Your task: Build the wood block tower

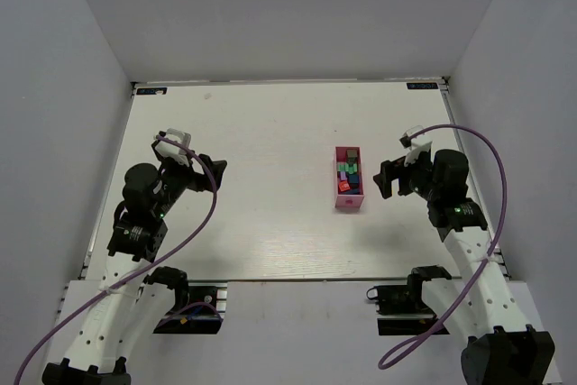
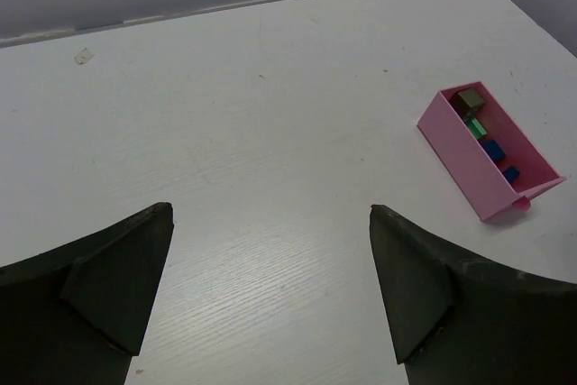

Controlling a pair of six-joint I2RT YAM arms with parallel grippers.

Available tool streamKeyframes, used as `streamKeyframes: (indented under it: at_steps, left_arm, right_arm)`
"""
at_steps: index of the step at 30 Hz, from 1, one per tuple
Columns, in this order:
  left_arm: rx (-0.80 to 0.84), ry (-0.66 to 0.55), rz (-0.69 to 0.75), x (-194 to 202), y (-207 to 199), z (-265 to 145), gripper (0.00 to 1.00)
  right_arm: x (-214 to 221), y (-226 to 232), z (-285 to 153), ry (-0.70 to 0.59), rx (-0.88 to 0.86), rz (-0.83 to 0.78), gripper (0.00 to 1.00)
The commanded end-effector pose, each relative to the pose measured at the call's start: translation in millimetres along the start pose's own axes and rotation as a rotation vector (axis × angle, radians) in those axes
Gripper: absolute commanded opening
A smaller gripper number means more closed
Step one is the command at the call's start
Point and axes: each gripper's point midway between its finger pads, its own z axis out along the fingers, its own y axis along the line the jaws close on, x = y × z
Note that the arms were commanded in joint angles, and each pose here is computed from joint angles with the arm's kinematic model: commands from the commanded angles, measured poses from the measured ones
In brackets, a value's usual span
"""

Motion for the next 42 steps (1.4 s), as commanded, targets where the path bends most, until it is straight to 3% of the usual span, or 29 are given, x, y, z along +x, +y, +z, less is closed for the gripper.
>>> streamKeyframes:
  at_steps: [1,10,12,14,16,18,19,20,21,22,23,25,33,42]
  left_arm:
    - [0.025,-0.016,0.0,-8,-5,-2,1.0]
    - [0.035,-0.024,0.003,-10,-7,-4,1.0]
    - [0.044,-0.015,0.001,-8,-8,-2,0.98]
    - [0.056,-0.013,0.001,-8,-10,-2,0.93]
    - [0.065,-0.011,0.0,-7,-11,0,0.6]
    - [0.073,0.0,-0.002,-7,-13,1,0.16]
    - [0.081,0.012,-0.005,-4,-14,3,0.13]
    - [0.08,0.024,-0.008,-1,-13,5,0.15]
    - [0.08,0.033,-0.011,1,-13,5,0.23]
    - [0.079,0.043,-0.014,4,-12,7,0.58]
    - [0.078,0.048,-0.015,3,-12,9,0.71]
    - [0.055,0.067,-0.02,8,-7,11,0.82]
    - [0.052,0.106,-0.029,15,-6,14,0.85]
    - [0.061,0.106,-0.03,15,-7,14,0.84]
  right_arm:
    - [-25,-5,-1,-0.064,0.02,-0.014,0.9]
    - [-2,7,1,-0.011,-0.085,-0.174,0.9]
    - [0,8,4,-0.002,-0.093,-0.164,0.82]
    - [-5,9,5,0.0,-0.103,-0.154,0.61]
    - [-12,8,8,0.002,-0.109,-0.132,0.4]
    - [-23,4,10,-0.008,-0.095,-0.132,0.35]
    - [-22,-1,14,0.01,-0.077,-0.127,0.35]
    - [-28,-4,18,0.013,-0.072,-0.126,0.35]
    - [-29,-8,21,0.021,-0.056,-0.119,0.38]
    - [-18,-11,33,0.07,-0.06,-0.093,0.45]
    - [-25,-14,35,0.067,-0.058,-0.089,0.51]
    - [-24,-10,48,0.092,-0.089,-0.074,0.53]
    - [-8,-16,96,0.23,-0.059,-0.041,0.6]
    - [20,-6,119,0.322,-0.039,-0.047,0.6]
